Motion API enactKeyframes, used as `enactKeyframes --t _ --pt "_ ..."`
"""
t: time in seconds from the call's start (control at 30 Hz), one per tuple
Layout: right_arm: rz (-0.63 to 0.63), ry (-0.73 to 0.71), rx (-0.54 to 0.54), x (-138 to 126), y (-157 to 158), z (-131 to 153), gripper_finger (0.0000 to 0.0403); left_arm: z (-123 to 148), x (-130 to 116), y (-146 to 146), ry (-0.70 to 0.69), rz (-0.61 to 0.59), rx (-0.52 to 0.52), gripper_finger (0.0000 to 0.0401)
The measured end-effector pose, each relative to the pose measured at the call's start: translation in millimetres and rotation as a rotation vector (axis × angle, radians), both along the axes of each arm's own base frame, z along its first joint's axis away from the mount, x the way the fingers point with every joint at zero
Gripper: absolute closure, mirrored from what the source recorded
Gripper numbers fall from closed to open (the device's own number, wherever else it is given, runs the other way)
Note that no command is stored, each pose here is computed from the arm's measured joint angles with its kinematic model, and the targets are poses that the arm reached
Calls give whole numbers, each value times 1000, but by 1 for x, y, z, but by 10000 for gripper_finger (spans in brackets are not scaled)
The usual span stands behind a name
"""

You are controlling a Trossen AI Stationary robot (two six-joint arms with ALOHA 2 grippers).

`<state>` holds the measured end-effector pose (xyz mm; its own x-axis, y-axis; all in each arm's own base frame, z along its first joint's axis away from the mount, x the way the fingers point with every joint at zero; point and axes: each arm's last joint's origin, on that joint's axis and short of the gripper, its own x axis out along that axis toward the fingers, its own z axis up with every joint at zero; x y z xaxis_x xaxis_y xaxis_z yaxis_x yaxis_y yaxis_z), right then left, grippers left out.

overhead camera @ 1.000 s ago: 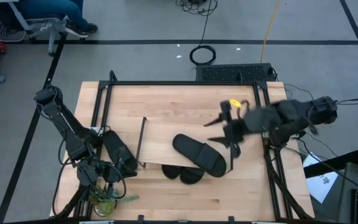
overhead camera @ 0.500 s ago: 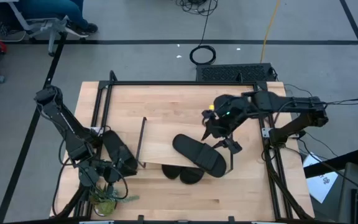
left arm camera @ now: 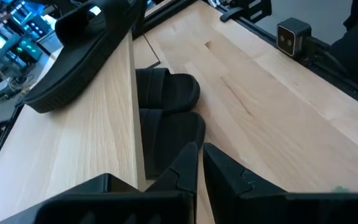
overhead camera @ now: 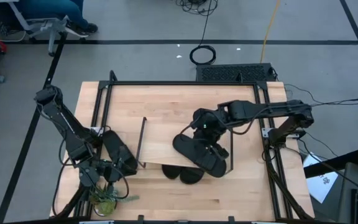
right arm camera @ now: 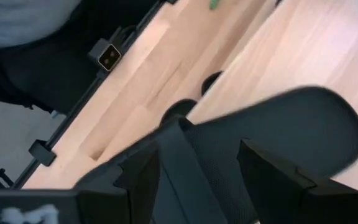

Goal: Pick and place slides into the shelf
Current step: Put the right black slipper on the shelf

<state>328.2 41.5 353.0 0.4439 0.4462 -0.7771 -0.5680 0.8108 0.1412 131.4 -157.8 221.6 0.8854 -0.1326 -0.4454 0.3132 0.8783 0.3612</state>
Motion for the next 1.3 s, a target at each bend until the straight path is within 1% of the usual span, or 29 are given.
enactKeyframes --t 0.13,0.23,0.27,0.4,0.47,0.53,0.6,0.73,0.77,0.8,0.87,1.0,1.07,1.17,1.23,1.3 --pt "0 -1 2 3 -1 -2 200 0 0 0 7 -4 -15 375" --pt "-33 -3 -19 3 -6 -1 200 0 0 0 5 -10 -6 375" --pt "-57 -12 -47 1 -7 2 200 0 0 0 4 -11 -5 375" --pt "-159 -42 -225 -15 -7 14 203 3 1 -2 -21 -12 -43 375" --pt "-162 -62 -248 -23 -5 21 213 7 2 -4 -43 -10 -84 375" --pt "-127 -96 -220 -33 -2 30 228 9 3 -5 -59 -12 -108 375" --pt "-83 -162 -162 -40 2 41 245 10 3 -6 -64 -32 -117 375" --pt "78 -354 -7 -51 13 56 280 10 3 -7 -72 -68 -62 375" --pt "117 -402 12 -55 14 57 289 10 3 -7 -75 -73 -49 375" --pt "129 -429 14 -60 13 55 297 10 3 -7 -77 -78 -38 375" --pt "102 -448 10 -74 7 48 315 10 3 -7 -80 -85 -23 375" --pt "-35 -483 51 -100 -15 24 349 10 3 -7 -82 -90 -12 375" --pt "-83 -542 84 -113 -19 15 366 10 3 -7 -83 -91 -10 375" --pt "-99 -641 115 -135 -21 6 389 10 3 -6 -88 -79 -7 375" --pt "-121 -693 122 -147 -19 -1 399 12 4 -6 -102 -43 -40 375" --pt "-152 -720 125 -158 -18 -12 400 14 6 -6 -117 -5 -74 375"
